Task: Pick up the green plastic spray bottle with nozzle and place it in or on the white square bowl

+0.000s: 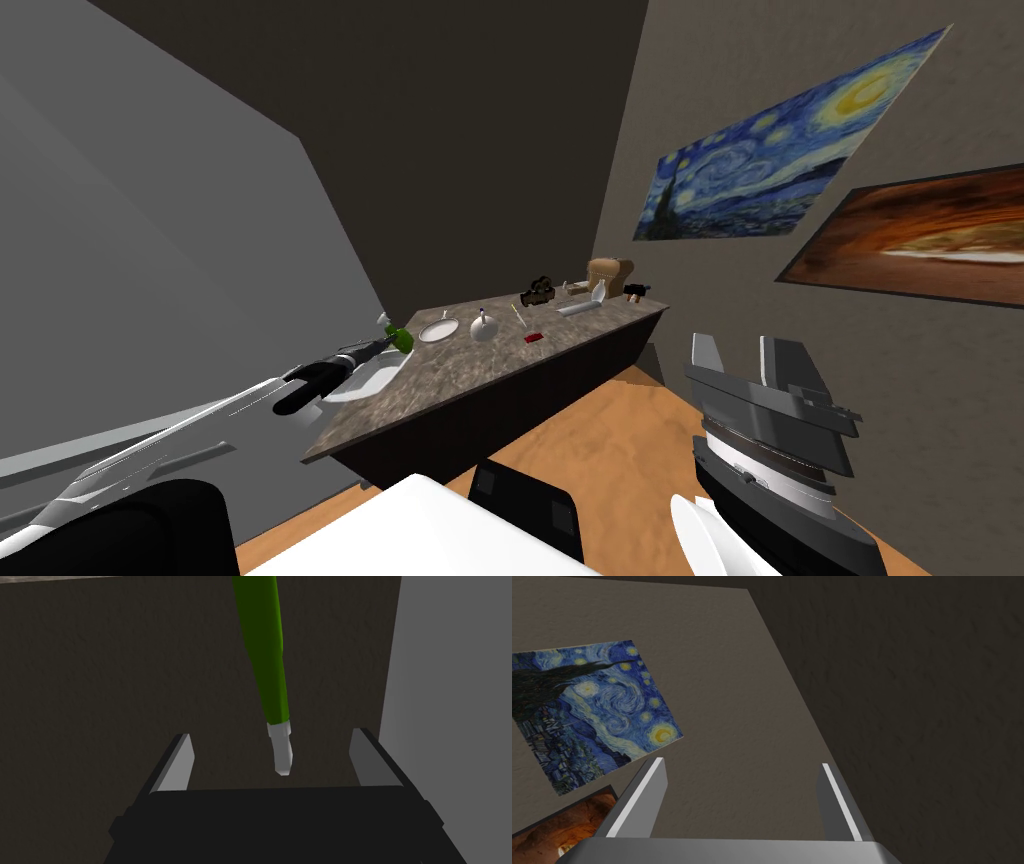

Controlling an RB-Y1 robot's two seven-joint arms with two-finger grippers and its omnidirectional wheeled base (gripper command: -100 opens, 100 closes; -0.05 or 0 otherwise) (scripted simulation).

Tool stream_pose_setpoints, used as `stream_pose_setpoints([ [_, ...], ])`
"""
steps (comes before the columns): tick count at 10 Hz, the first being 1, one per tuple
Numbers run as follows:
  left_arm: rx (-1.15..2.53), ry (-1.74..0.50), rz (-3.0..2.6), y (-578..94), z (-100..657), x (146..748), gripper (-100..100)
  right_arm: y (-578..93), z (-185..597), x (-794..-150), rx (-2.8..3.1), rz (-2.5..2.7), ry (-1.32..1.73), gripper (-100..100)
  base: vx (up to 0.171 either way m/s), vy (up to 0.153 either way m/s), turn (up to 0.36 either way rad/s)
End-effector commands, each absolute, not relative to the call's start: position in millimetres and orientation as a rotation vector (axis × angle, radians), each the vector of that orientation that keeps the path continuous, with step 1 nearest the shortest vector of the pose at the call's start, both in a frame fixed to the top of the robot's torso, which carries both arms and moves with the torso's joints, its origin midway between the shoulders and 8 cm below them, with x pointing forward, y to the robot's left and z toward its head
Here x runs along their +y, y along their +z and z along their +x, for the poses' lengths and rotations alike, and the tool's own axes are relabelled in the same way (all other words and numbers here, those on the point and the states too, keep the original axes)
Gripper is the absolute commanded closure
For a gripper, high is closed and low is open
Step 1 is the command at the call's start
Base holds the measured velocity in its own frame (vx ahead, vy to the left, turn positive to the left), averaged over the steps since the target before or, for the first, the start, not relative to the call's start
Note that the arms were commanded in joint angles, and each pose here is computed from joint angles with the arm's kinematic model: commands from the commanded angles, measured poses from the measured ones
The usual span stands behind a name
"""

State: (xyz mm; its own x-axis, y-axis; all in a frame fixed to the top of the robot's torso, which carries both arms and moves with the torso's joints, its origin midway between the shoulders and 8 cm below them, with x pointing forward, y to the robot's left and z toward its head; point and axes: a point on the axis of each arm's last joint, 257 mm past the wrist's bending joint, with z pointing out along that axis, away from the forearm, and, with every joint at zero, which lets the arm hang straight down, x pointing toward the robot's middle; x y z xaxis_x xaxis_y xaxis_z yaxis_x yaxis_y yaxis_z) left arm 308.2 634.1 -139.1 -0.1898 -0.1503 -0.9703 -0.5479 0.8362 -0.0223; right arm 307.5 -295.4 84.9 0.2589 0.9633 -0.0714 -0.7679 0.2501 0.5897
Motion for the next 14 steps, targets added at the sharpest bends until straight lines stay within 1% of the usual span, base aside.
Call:
stream_pose_setpoints([
  [1,1.821,0.38,-0.641,-173.4,296.2,645.9,-100,84.9,307.5,-295.4,0.47,0.492,1.239,0,-0.145,0.065,-0.279],
  [3,1.845,0.353,-0.657,-180.4,301.3,645.9,-100,85.0,307.6,-295.3,0.47,0.492,1.239,0,-0.2,0.108,-0.424],
  [4,1.839,0.342,-0.669,-179.2,302.5,645.8,-100,84.9,307.6,-295.3,0.47,0.492,1.239,0,-0.073,0.048,-0.125],
  [5,1.902,0.364,-0.767,-210.6,283.1,659.2,-100,84.8,307.5,-295.4,0.471,0.492,1.239,0,-0.193,0.078,-0.364],
  [6,1.925,0.342,-0.797,-223.1,280.4,656.5,-100,85.0,307.6,-295.3,0.47,0.492,1.239,0,-0.24,0.124,-0.477],
  [7,1.922,0.346,-0.802,-219.4,282.8,661.8,-100,84.9,307.6,-295.3,0.47,0.492,1.239,0,-0.138,0.074,-0.269],
  [8,1.914,0.336,-0.804,-214.2,287.9,662.0,-100,84.8,307.6,-295.4,0.471,0.492,1.239,0,-0.034,0.009,-0.029],
  [9,1.965,0.384,-0.909,-242.6,260.8,678.0,-100,84.8,307.5,-295.4,0.471,0.492,1.239,0,-0.203,0.023,-0.312],
  [10,1.986,0.384,-0.946,-254.4,253.1,680.9,-100,85.0,307.5,-295.3,0.47,0.492,1.239,0,-0.263,0.047,-0.384],
  [11,1.98,0.383,-0.932,-245.4,261.6,682.7,-100,84.9,307.6,-295.4,0.47,0.492,1.239,0,-0.133,0.04,-0.337],
  [13,1.962,0.366,-0.953,-241.2,265.6,683.3,-100,84.8,307.5,-295.5,0.471,0.492,1.238,0,0.0,0.021,-0.056],
  [14,1.998,0.44,-1.055,-262.2,234.7,702.7,-100,84.8,307.5,-295.5,0.471,0.492,1.238,0,-0.169,0.034,-0.335],
])
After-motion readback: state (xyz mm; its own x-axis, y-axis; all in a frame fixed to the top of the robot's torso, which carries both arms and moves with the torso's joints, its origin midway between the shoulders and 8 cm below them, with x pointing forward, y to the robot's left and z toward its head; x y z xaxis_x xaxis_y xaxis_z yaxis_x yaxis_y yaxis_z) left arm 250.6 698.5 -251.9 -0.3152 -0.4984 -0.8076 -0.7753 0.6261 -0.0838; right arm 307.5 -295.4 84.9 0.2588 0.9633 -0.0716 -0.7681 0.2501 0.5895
